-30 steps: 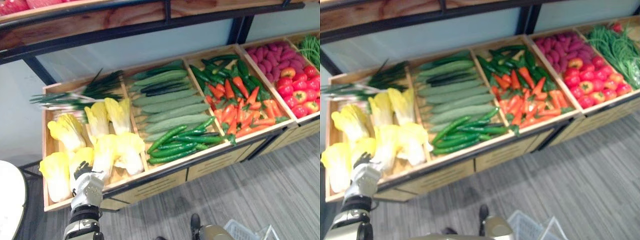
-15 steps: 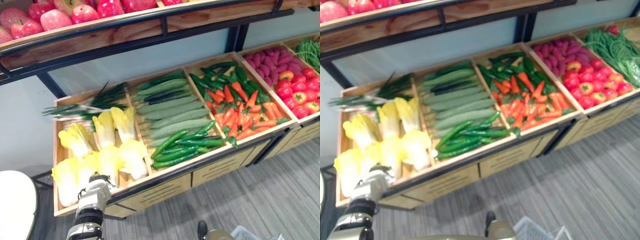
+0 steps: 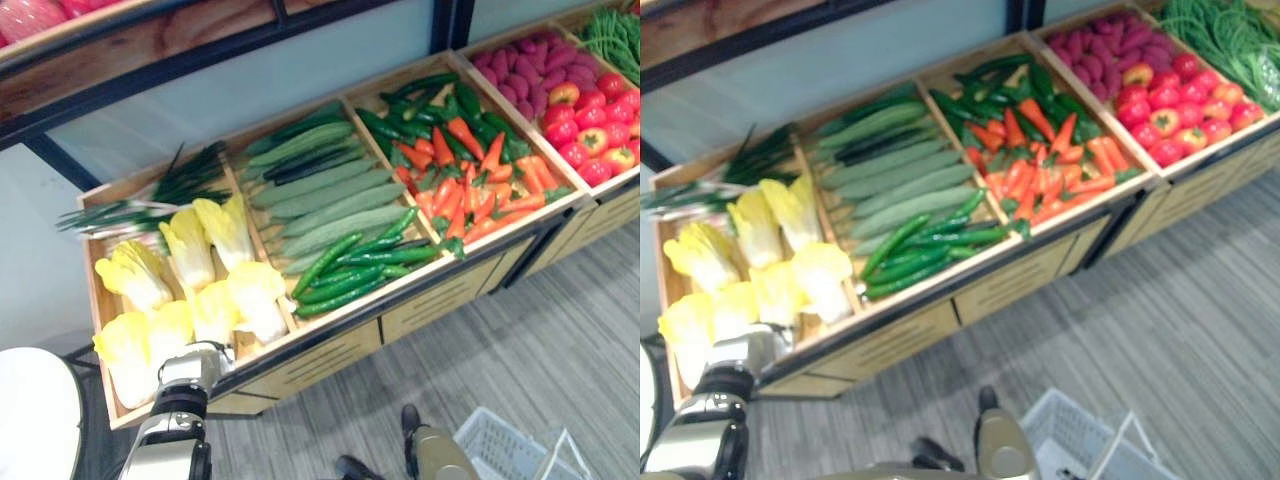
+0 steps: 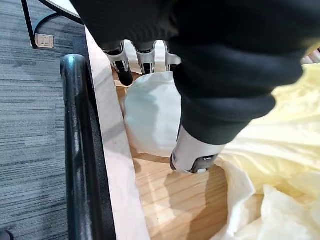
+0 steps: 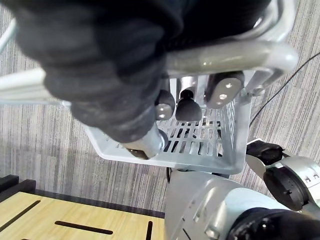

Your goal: Pick vegetable in the basket

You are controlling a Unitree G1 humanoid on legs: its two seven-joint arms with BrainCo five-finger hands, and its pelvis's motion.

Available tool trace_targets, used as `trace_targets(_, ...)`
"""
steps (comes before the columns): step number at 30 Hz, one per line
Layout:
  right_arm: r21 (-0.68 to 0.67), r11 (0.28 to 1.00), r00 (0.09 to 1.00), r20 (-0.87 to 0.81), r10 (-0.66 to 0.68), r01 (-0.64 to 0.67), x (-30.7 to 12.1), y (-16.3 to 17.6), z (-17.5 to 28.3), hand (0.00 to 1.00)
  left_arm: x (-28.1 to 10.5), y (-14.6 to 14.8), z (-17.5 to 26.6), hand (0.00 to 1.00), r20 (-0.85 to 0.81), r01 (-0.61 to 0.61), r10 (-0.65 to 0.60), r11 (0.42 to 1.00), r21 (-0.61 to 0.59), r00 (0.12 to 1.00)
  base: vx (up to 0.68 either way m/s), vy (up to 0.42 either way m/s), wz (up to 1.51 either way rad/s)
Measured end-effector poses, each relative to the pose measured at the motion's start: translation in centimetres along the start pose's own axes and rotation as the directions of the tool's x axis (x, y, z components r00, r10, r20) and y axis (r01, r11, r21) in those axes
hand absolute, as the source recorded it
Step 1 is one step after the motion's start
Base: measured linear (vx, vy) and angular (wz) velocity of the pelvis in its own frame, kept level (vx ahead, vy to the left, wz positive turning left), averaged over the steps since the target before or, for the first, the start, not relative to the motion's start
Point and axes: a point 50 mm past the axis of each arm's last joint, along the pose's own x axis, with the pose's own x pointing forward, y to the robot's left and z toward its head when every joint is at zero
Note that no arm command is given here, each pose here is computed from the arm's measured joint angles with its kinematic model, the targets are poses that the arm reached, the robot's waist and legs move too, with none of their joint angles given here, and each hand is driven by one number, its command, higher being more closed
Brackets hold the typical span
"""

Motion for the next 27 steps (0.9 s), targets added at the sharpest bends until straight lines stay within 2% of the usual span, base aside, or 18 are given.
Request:
trace_targets(1,-0.002,1.000,1.000,0.011,0.012,-0.012,0.0,0.2,0.3,1.00,0.0,0.1,0.2,0.00,-0.003,-0.002,0.002,1.000,-0.007,1.000,0.03,0.043,-0.13)
trace_targets(2,-0.004,1.000,1.000,0.020,0.024,-0.024,0.0,0.4,0.5,1.00,0.0,0.2,0.4,1.00,0.001,-0.005,0.005,1.000,-0.009,1.000,0.00,0.000,0.00)
trace_targets(7,0.000,0.994,0.993,0.039,0.112,-0.113,0.3,2.2,1.2,1.00,-0.2,2.0,2.8,1.00,0.025,-0.042,0.044,0.998,-0.047,0.999,0.06,0.026,0.02)
trace_targets(18,-0.035,0.981,0.981,0.045,0.191,-0.189,0.3,3.3,1.9,1.00,-0.3,3.0,3.8,1.00,0.023,-0.057,0.060,0.991,-0.118,0.998,0.08,0.051,0.00)
trace_targets(27,-0.040,0.972,0.972,0.035,0.232,-0.230,0.5,4.4,1.6,1.00,-0.9,3.5,5.5,1.00,0.160,-0.131,0.168,0.967,-0.219,0.973,0.05,0.035,0.02)
